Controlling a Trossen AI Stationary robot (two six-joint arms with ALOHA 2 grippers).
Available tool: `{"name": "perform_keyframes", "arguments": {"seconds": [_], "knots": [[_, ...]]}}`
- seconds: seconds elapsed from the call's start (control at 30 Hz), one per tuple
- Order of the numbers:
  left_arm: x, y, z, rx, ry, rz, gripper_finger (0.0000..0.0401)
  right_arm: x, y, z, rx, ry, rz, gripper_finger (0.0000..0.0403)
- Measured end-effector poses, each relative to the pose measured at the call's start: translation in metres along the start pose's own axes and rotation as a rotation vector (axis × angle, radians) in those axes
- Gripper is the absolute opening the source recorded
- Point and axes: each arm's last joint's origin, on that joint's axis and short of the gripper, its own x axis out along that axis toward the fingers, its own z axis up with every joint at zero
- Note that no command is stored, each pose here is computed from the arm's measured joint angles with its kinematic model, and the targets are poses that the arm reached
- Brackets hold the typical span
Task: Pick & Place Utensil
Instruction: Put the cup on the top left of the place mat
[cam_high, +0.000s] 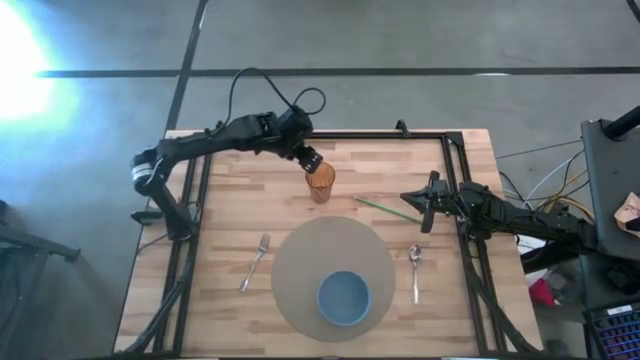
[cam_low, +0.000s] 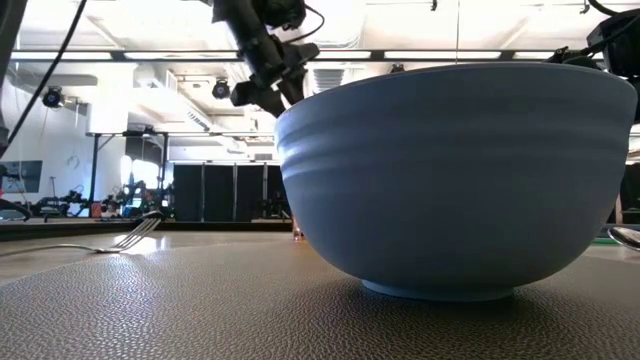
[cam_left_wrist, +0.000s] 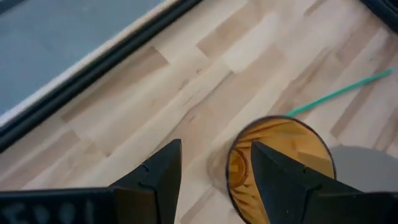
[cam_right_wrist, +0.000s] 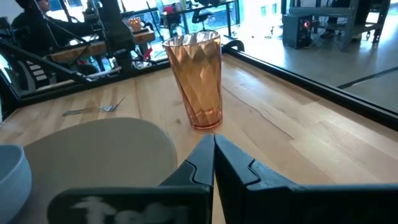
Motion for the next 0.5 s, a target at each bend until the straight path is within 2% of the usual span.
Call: {"name": "perform_keyframes", "arguments": {"seconds": [0.5], "knots": [[0.012,-0.002,-0.004,0.026,0.059,-0.031,0.0184,0.000,0.000,0.000,0.000,0.000,0.000,0.0008]]}}
